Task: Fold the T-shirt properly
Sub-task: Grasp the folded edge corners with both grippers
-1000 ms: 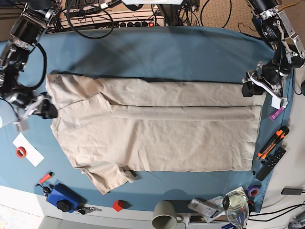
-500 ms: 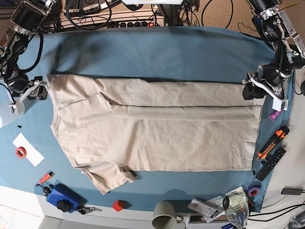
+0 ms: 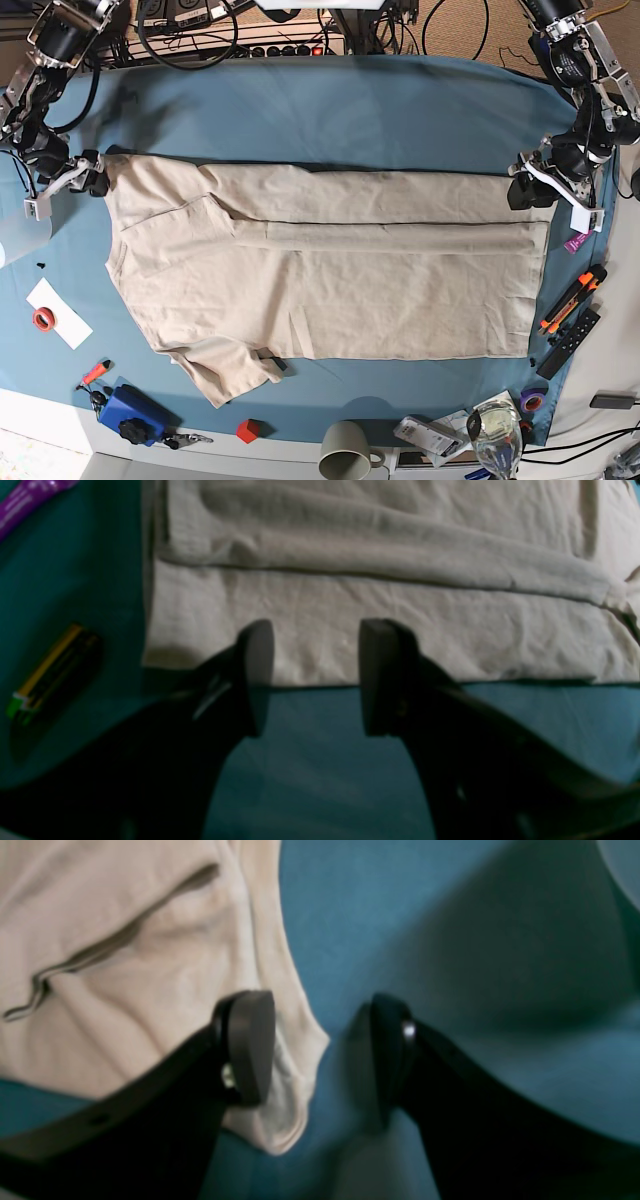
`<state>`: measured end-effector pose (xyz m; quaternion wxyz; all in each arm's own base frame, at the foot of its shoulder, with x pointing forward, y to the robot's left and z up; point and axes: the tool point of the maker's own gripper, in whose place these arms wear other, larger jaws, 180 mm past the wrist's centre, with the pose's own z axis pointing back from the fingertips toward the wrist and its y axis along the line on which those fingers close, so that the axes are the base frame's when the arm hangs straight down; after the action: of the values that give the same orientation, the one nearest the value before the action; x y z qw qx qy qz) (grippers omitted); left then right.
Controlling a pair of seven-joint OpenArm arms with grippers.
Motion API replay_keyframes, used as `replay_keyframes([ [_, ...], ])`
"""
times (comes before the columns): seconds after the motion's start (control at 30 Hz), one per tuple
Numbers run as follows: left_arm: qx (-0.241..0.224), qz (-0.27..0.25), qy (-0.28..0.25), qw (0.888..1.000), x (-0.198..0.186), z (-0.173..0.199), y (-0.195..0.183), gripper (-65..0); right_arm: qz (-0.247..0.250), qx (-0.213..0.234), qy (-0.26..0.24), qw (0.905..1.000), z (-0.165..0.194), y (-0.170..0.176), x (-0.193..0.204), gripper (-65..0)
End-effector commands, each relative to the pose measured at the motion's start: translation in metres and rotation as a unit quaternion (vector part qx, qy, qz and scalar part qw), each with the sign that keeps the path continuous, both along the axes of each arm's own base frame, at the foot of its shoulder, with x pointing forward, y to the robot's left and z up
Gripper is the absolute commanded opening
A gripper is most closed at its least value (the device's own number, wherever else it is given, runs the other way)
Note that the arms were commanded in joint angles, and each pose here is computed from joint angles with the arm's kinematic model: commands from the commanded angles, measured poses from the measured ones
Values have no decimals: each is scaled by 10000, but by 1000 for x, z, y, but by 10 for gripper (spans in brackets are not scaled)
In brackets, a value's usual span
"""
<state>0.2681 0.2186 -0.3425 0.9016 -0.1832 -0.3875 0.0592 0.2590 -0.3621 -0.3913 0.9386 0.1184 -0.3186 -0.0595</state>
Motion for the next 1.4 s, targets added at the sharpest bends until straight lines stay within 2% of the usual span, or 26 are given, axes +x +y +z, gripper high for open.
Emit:
replay_keyframes([
  [0.0, 46, -5, -261, 9996, 7, 14, 3, -369, 84, 24, 462, 9989, -10, 0, -15, -338],
  [0.13, 47, 5, -283, 9996, 7, 14, 3, -368, 210, 554, 498, 9970, -8, 19, -18, -338],
  [0.27, 155, 64, -410, 9990, 10, 17, 7, -368, 267, 739, 501, 9956, -7, 27, -18, -338],
  [0.43, 730, 271, -719, 9944, 22, 23, 25, -368, 281, 824, 457, 9951, -5, 29, -17, -338],
  [0.53, 1331, 710, -580, 9869, 26, 21, 52, -342, 303, 827, 513, 9948, -6, 30, -19, -338],
  [0.6, 1474, 922, -449, 9837, 26, 17, 63, -310, 305, 825, 522, 9948, -6, 30, -19, -338],
  [0.8, 959, 984, 123, 9904, 16, -13, 57, -306, 304, 824, 522, 9948, -6, 30, -19, -338],
  [0.97, 766, 1156, 391, 9896, 10, -31, 59, -306, 304, 825, 520, 9948, -6, 30, -19, -339],
  [1.2, 348, 1165, 444, 9916, 16, -39, 51, -307, 306, 909, 435, 9944, -3, 32, -17, -339],
  [1.37, 109, 1159, 671, 9909, 26, -51, 47, -307, 307, 982, 363, 9940, -1, 34, -15, -340],
])
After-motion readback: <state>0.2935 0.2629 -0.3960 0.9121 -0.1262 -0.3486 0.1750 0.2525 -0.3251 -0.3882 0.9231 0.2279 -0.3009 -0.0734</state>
